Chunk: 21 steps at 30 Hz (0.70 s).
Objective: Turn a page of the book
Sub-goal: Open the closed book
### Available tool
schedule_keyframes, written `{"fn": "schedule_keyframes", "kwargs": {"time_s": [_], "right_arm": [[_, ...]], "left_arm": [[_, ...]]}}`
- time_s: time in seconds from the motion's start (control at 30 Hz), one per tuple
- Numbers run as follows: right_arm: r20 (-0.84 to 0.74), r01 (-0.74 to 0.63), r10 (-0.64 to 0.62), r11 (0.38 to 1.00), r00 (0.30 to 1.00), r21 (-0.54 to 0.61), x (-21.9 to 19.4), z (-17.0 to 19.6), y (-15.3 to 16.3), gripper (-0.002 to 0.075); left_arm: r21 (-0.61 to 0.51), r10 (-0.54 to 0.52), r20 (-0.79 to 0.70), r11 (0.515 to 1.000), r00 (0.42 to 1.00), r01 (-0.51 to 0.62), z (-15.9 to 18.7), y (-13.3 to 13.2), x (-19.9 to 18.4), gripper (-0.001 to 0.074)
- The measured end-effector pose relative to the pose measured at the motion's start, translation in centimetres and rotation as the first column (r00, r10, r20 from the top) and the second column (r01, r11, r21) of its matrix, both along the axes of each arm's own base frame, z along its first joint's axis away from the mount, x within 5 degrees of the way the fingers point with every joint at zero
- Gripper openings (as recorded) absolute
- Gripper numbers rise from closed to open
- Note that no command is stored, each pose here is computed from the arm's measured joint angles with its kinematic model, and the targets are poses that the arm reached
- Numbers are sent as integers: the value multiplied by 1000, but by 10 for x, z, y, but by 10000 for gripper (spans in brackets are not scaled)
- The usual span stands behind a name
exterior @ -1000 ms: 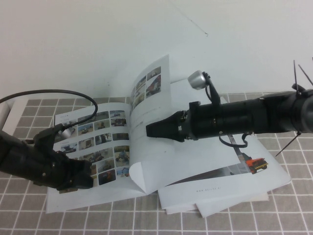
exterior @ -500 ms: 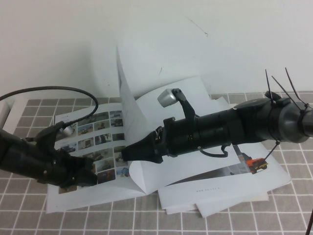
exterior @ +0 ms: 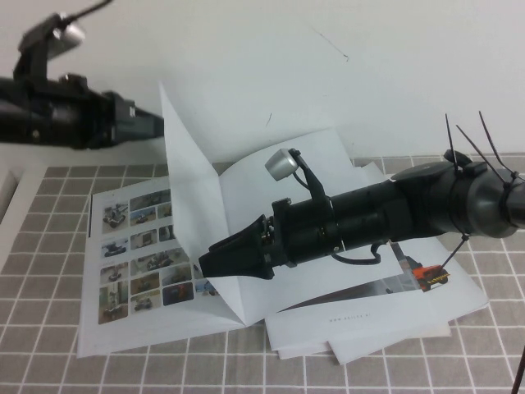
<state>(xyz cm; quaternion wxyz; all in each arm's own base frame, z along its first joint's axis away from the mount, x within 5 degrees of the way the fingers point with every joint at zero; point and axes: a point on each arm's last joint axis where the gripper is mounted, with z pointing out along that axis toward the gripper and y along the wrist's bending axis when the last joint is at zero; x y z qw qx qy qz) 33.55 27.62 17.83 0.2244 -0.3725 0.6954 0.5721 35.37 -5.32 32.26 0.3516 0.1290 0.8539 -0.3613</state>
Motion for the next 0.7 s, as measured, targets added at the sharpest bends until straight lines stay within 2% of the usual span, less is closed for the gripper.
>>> {"fn": "schedule_keyframes", "kwargs": {"time_s": [0.07,0.17,0.33,0.43,0.53,0.7], "right_arm": [[-3,-4,4,1000,1000,3,0,0,0,433],[-7,-10,11,1000,1000,7,-1,1,0,434],[-7,-13,13,1000,1000,7,-1,1,0,431],[-2,-20,20,1000,1000,0,-2,0,0,392],[29,-39,40,999,999,-12,-3,5,-1,297],[125,-102,108,993,986,-58,-7,23,-4,101]], "left_arm": [[-10,10,88,1000,996,-9,30,0,-1,-4],[-13,13,148,1000,989,-11,50,0,0,-4],[47,2,106,999,994,-7,43,2,3,-4],[178,0,-5,984,1000,1,15,9,9,-4],[288,58,-157,958,986,-10,-31,19,17,-4],[306,100,-356,952,929,14,-107,22,18,-4]]}}
